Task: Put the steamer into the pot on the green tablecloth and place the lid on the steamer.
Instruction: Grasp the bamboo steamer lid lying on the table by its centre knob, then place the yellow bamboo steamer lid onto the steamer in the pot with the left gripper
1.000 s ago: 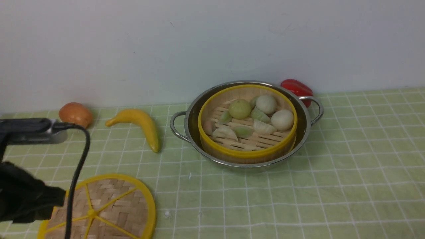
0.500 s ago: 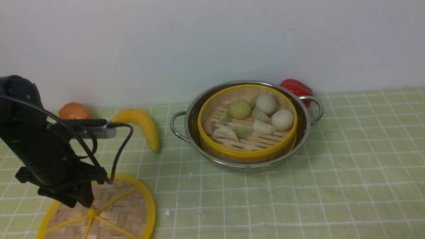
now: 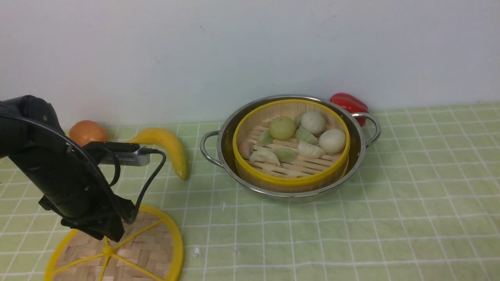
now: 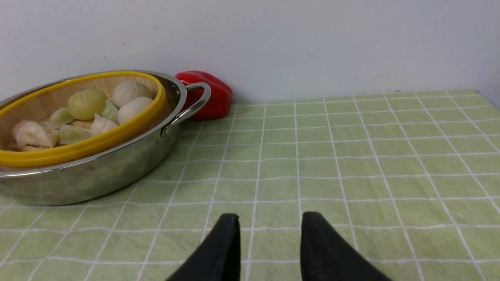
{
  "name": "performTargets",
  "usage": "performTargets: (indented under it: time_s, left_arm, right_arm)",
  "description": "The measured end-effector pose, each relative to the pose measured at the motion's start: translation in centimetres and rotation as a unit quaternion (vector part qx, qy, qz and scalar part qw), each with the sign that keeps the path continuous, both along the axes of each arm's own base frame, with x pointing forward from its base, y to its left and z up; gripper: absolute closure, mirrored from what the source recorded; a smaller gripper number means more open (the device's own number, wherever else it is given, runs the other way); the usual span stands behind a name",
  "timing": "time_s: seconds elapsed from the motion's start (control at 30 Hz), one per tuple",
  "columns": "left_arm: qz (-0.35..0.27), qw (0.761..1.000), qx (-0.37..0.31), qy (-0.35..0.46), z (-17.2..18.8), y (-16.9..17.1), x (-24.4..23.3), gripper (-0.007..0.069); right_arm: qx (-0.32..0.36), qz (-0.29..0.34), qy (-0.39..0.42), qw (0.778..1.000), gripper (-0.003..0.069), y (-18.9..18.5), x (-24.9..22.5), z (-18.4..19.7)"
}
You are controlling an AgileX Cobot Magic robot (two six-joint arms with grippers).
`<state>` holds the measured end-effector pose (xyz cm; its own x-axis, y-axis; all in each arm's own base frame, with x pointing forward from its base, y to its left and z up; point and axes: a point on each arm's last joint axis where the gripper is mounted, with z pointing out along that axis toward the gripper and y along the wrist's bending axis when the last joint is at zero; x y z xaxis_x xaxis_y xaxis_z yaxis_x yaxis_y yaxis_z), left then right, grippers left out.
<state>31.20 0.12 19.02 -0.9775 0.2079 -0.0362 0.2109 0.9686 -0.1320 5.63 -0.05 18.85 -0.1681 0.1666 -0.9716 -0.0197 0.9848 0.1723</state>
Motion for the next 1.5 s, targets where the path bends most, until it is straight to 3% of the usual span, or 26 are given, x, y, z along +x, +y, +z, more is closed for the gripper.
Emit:
performTargets:
  time_s: [0.47,0.53,0.63,0.97,1.1,1.33,1.43,1.5]
  left_arm:
    - [0.003,0.997,0.021,0.068,-3.0,0.4,0.3,0.0386]
    - [0.007,0.997,0.019,0.072,-3.0,0.4,0.3,0.0408]
    - [0.020,0.996,0.018,0.081,-3.0,0.4,0.2,0.0509]
    - [0.013,0.994,0.030,0.103,-2.3,0.6,0.1,0.0509]
    - [0.000,0.996,0.054,0.074,0.6,1.1,0.9,0.0509]
    - [-0.018,0.985,0.081,-0.148,13.0,1.0,3.5,0.0509]
    - [-0.075,0.969,0.068,-0.224,17.1,-1.6,4.2,0.0509]
    - [-0.100,0.963,0.066,-0.240,17.9,-2.8,4.4,0.0509]
  right_arm:
    - [0.000,0.000,0.000,1.000,0.0419,0.0,0.0,0.0]
    - [0.000,0.000,0.000,1.000,0.0419,0.0,0.0,0.0]
    - [0.000,0.000,0.000,1.000,0.0419,0.0,0.0,0.0]
    - [0.000,0.000,0.000,1.000,0.0419,0.0,0.0,0.0]
    - [0.000,0.000,0.000,1.000,0.0419,0.0,0.0,0.0]
    - [0.000,0.000,0.000,1.000,0.0419,0.0,0.0,0.0]
    - [0.000,0.000,0.000,1.000,0.0419,0.0,0.0,0.0]
    - [0.000,0.000,0.000,1.000,0.0419,0.0,0.0,0.0]
